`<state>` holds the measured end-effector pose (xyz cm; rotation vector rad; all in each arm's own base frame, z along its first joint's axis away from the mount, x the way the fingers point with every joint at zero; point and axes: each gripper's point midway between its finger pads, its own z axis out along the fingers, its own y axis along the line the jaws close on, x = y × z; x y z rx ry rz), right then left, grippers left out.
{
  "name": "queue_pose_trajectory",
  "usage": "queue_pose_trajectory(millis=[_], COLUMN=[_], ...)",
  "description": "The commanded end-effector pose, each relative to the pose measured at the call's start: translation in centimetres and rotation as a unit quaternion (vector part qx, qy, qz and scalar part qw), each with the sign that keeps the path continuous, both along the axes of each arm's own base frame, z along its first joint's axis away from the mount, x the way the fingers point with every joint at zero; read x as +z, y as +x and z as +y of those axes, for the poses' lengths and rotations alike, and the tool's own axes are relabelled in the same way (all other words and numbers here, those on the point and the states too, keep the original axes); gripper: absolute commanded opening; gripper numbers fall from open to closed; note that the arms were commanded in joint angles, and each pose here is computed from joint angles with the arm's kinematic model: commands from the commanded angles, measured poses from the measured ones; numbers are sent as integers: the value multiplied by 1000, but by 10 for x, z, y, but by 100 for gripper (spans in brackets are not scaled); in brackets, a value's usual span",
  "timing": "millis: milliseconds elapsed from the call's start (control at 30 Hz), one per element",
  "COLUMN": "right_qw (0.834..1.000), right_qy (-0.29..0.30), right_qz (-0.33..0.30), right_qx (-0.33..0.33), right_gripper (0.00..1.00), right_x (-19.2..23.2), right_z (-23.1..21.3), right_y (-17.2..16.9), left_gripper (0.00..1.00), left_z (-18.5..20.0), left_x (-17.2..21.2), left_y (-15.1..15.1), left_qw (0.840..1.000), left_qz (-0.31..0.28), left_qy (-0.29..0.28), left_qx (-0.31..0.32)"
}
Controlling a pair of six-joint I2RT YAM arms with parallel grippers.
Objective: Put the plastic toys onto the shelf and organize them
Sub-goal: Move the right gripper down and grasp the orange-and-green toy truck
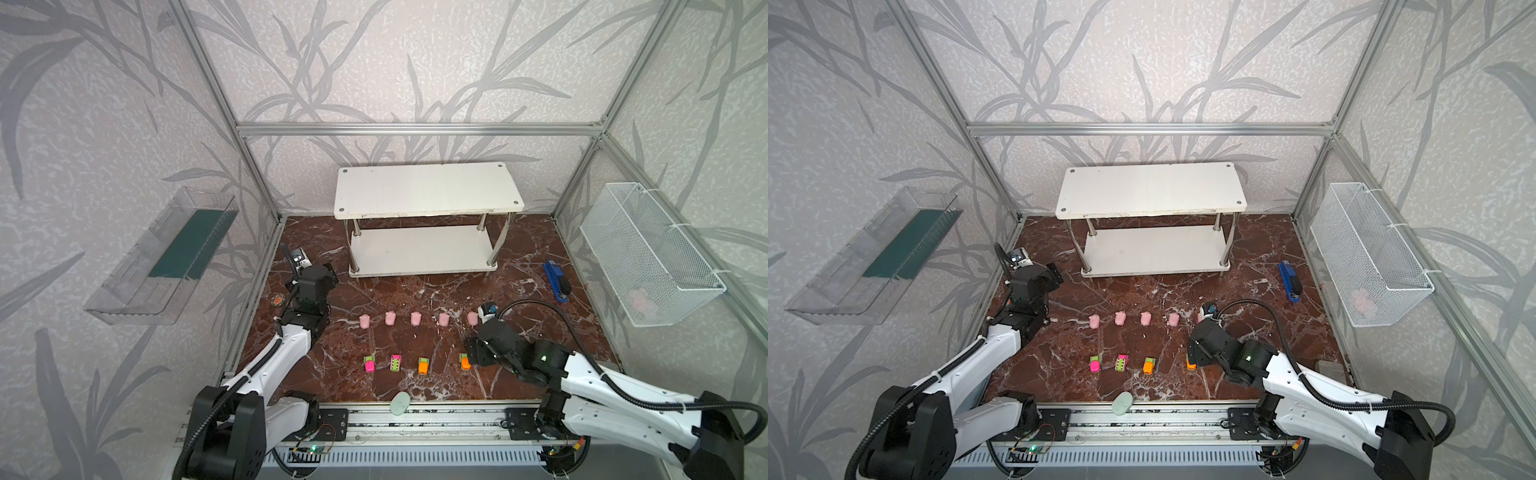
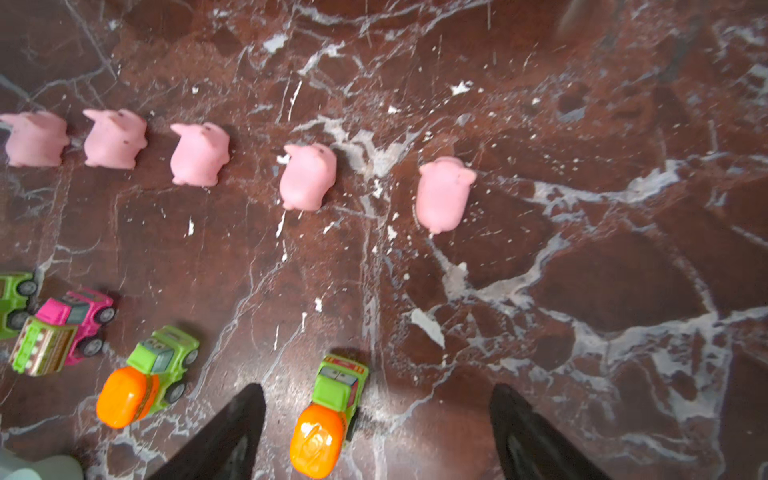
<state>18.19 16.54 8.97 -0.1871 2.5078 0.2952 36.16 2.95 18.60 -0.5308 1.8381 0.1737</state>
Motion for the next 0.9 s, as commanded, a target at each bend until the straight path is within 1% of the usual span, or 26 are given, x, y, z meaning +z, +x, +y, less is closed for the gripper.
queue_pose_trajectory(millis=[0,167,267,300,333,500,733,867], right_qw=[1000,997,996,996,995,995,993,992], right_qy=[-7,-23,-34,-35,-36,-36,-41,-38], right_qz=[25,71,83,85,85,87,109,116], right_qx=[-15,10,11,9,21,21,27,37], right_gripper=[83,80,75,74,73,66,65,61], right_x=[-6,-22,-29,-30,-31,-32,-39,-43], right_z=[1,16,18,18,23,23,23,29], right_y=[-9,-19,-20,-20,-26,-28,-35,-36], left_gripper=[85,84,84,84,84,84,84,84], left_z=[1,-1,-2,-1,-1,0,-1,-1], left_x=[-1,-5,-7,-9,-10,-16,-19,-22], left_y=[2,3,3,3,2,0,1,2], left_qw=[1000,1000,1000,1000,1000,1000,1000,1000], left_qz=[-2,1,3,5,5,9,13,14], left_qy=[-12,-16,-17,-16,-16,-16,-16,-18], left_qx=[8,6,4,4,5,6,7,6])
